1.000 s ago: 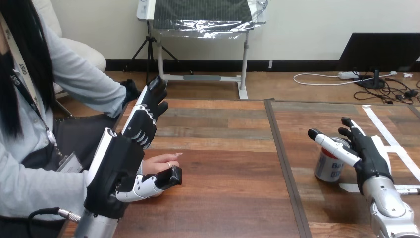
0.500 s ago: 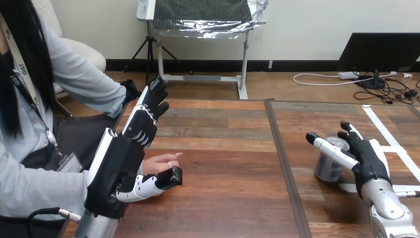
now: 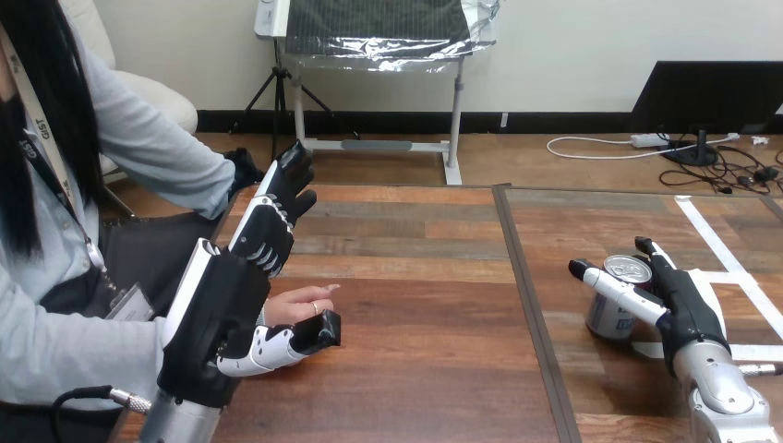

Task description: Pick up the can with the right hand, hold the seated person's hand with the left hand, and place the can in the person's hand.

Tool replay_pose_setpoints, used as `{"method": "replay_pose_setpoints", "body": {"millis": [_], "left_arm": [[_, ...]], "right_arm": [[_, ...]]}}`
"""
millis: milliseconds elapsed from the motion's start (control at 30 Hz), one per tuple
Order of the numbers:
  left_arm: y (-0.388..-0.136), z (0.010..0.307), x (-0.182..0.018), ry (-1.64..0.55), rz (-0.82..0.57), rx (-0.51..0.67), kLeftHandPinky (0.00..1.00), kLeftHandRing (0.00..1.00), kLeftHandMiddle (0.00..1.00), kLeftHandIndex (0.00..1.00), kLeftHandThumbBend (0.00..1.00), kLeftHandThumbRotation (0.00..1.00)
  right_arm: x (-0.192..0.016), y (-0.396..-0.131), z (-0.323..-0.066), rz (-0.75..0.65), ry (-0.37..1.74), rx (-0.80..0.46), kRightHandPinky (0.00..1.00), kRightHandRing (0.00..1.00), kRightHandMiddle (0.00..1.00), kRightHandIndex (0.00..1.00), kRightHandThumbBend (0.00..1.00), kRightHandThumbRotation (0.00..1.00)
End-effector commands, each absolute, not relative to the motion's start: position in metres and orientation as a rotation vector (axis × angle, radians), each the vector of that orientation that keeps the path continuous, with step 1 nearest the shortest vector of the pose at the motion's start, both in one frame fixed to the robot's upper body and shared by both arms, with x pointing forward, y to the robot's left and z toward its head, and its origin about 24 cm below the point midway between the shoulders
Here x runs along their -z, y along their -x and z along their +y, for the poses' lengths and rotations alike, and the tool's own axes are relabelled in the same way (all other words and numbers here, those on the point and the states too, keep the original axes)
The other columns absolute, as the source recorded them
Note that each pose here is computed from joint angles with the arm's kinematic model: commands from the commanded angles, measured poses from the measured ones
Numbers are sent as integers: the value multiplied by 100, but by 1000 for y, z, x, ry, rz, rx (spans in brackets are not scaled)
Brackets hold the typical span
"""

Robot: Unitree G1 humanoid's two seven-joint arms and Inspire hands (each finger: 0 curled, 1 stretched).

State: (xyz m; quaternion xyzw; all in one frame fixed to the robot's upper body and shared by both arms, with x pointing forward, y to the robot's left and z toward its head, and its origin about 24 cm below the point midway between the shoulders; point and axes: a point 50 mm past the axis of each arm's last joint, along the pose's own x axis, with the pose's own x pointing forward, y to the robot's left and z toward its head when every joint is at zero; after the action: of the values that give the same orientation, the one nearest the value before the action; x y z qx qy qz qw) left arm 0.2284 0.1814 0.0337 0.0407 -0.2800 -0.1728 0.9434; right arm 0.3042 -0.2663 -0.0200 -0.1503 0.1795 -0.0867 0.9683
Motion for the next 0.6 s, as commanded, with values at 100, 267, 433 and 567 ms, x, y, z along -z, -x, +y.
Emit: {"method": "replay_pose_setpoints", "body": {"millis": [100,267,433,567], "left_arm": [[-237,178,-53,-87,-672,358,96,99,100,98,100,58],[-236,178,-54,-86,-676,360,96,100,100,98,100,58],[-236,179,-54,-88,-680,358,96,100,100,98,100,58],[-236,179,-55,-86,-683,358,96,100,100,98,100,57]], "right_arm": [[18,-308,-263,359,295,188,87,93,95,97,100,38],[20,-307,-262,360,286,193,86,92,94,96,98,34],[22,-304,-262,362,296,198,85,91,93,95,97,31],[24,-303,-261,370,303,202,84,90,92,94,95,28]]}}
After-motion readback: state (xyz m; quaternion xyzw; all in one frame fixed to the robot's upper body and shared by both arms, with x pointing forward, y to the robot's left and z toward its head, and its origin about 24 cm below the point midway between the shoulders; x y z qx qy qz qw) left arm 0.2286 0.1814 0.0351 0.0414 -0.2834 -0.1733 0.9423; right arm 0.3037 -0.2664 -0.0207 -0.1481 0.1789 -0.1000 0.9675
